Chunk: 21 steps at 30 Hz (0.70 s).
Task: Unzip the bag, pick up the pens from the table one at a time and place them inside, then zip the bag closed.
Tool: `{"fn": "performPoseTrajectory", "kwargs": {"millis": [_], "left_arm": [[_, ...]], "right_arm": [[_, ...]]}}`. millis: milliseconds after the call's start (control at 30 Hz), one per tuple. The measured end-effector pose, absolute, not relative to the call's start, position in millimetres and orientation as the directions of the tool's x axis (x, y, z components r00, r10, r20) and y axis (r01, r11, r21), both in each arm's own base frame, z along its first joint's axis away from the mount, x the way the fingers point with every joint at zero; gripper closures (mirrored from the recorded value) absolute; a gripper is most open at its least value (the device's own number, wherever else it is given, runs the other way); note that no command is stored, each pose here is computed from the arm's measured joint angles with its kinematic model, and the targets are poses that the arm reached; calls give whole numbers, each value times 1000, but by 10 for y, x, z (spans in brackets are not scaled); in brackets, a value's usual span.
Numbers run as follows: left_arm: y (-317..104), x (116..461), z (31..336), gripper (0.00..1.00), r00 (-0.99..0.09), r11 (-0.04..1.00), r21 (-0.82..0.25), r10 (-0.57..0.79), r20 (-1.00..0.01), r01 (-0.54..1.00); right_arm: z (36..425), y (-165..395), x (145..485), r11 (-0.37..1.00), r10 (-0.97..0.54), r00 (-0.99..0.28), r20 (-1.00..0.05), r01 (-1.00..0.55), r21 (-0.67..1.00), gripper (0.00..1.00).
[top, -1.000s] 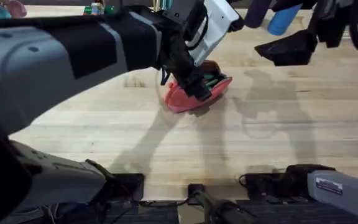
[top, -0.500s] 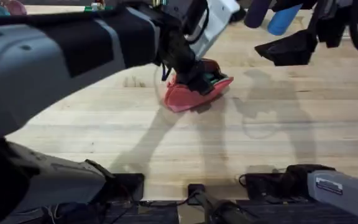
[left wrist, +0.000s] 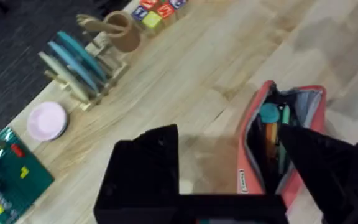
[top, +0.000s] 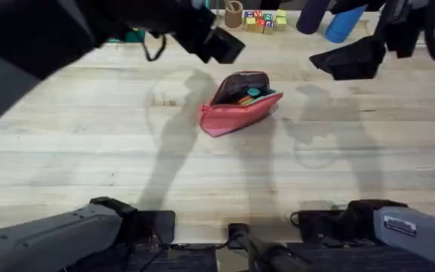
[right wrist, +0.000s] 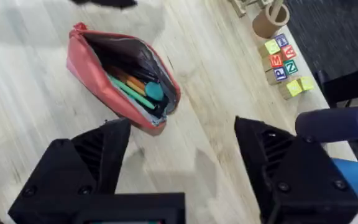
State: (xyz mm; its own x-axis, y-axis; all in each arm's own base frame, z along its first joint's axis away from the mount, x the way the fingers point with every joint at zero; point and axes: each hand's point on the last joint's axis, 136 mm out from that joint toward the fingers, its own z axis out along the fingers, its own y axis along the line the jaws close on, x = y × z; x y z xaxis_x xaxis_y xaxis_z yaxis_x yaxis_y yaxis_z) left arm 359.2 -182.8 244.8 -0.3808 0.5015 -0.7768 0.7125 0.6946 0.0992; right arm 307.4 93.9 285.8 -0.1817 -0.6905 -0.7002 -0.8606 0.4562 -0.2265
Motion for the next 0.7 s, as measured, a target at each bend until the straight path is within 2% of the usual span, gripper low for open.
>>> {"fn": "performPoseTrajectory", "kwargs": {"millis": [333, 500, 700], "left_arm": [[-1408, 3388, 2416, 7, -447, 647, -69, 442, -778, 759], [-1097, 3499, 2468, 8, -396, 655, -9, 446, -803, 756], [-1064, 3452, 2412, 8, -385, 636, 16, 486, -785, 771]], "right_arm": [[2859, 938, 3075, 456, -690, -182, -700, -860, -227, 5], [2861, 939, 3077, 456, -690, -180, -700, -860, -228, 5], [2865, 939, 3084, 456, -691, -178, -701, -859, -231, 5]]}}
